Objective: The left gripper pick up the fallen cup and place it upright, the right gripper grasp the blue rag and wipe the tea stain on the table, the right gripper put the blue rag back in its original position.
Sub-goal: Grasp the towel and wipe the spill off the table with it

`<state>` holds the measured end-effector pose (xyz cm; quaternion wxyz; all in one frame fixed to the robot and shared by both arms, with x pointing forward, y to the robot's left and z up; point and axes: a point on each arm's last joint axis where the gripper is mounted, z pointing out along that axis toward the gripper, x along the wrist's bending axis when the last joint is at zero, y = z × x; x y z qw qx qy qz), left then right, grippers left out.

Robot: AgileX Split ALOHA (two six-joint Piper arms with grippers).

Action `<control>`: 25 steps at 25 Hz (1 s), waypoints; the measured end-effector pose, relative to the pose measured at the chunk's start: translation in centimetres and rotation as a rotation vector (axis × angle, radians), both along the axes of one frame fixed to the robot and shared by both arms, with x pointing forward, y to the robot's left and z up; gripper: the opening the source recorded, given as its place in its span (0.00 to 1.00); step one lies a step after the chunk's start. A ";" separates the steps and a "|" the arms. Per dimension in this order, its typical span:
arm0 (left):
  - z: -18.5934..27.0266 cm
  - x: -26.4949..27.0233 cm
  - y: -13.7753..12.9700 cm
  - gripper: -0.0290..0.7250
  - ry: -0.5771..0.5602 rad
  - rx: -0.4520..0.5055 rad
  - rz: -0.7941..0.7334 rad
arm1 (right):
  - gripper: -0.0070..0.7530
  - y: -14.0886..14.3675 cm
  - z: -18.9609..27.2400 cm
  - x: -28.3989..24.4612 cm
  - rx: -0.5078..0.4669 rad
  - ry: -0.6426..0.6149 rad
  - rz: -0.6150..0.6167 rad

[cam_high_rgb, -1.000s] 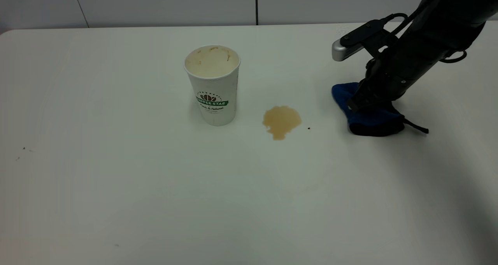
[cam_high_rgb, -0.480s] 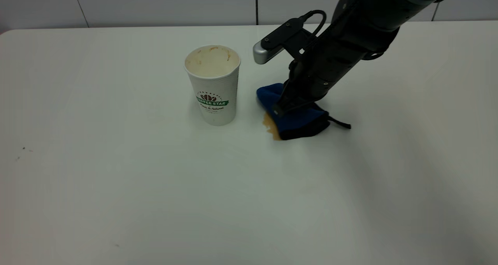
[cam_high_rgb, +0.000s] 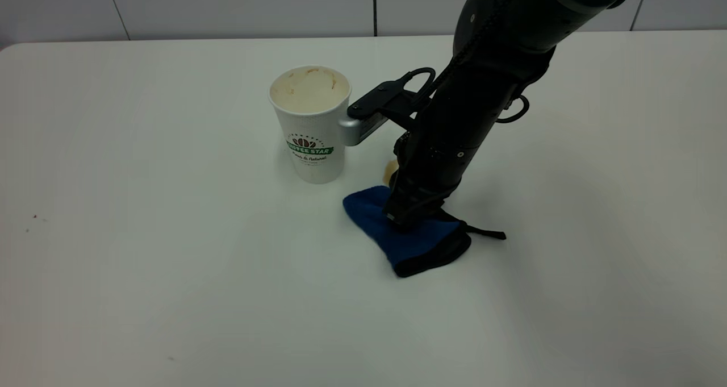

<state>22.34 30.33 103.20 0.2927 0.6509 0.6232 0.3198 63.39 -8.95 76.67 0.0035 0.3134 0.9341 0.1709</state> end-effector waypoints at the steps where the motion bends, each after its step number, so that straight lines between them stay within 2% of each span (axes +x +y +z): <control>1: 0.0 0.0 0.0 0.67 0.000 0.000 0.000 | 0.08 -0.1 0.0 -0.1 -0.021 0.002 0.023; 4: 0.0 0.0 0.0 0.67 0.000 0.000 0.000 | 0.08 -0.8 0.0 0.2 -0.081 -0.013 0.034; 6: 0.0 0.0 0.0 0.67 0.000 0.000 0.000 | 0.08 -1.5 0.1 0.8 -0.113 -0.047 -0.019; 10: 0.0 0.0 0.0 0.67 0.000 0.000 0.000 | 0.08 -3.0 0.5 3.0 -0.094 -0.191 -0.191; 13: 0.0 0.0 0.0 0.67 0.000 0.000 0.000 | 0.08 -3.3 0.5 3.8 -0.063 -0.262 -0.250; 20: 0.0 0.0 0.0 0.67 0.000 0.000 0.000 | 0.08 -1.4 1.0 3.3 -0.084 -0.248 -0.160; 25: 0.0 0.0 0.0 0.67 0.000 0.000 0.000 | 0.08 -0.5 1.0 1.8 -0.165 -0.118 -0.040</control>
